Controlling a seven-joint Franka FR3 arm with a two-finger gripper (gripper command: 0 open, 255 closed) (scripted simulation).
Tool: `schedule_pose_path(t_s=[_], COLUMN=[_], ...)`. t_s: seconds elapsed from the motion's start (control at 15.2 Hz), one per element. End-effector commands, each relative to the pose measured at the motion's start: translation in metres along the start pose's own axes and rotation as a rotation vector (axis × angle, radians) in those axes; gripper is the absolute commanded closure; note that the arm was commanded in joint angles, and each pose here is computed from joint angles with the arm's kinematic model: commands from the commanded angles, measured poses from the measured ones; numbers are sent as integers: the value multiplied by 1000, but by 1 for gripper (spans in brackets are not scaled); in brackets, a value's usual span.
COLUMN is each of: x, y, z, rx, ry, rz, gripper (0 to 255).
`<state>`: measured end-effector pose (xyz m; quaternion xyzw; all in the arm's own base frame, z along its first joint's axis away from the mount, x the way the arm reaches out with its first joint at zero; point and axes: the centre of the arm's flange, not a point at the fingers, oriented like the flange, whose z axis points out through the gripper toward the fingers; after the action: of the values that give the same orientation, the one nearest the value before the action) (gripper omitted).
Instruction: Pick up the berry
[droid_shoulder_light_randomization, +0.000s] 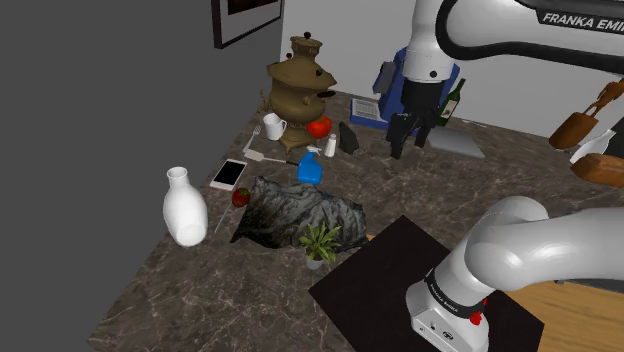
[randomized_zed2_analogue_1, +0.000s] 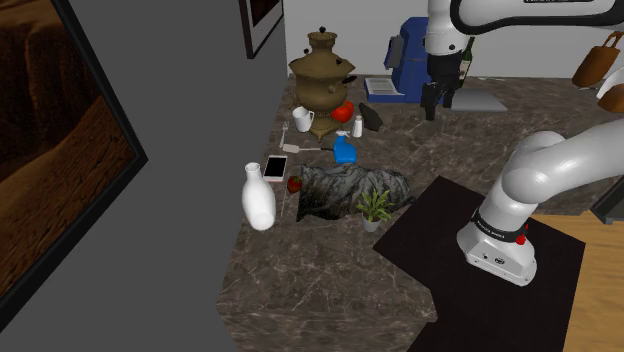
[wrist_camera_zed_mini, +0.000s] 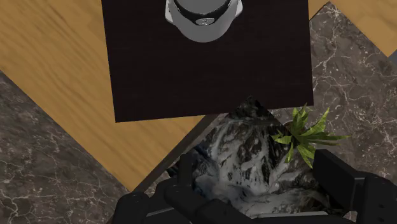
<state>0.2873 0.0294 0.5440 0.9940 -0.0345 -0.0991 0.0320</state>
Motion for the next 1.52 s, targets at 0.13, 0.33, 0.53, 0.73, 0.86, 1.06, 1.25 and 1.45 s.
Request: schedule_pose_path(t_s=[0.13, 0.33, 0.53, 0.73, 0.86, 1.06, 1.25, 1.45], x=[15, 38, 62, 87, 103, 129, 155, 182], y=[-16, -40, -63, -86, -101, -124, -146, -167], z=[13, 31, 49, 67, 79, 96, 112, 128], rx=[-6, -14, -23, -31, -37, -45, -53, -62], ry=[16, 41, 65, 89, 106, 130, 154, 179], rz=[7, 18, 29, 40, 47, 58, 69, 80], gripper=[0, 0, 0, 0, 0, 0, 0, 0])
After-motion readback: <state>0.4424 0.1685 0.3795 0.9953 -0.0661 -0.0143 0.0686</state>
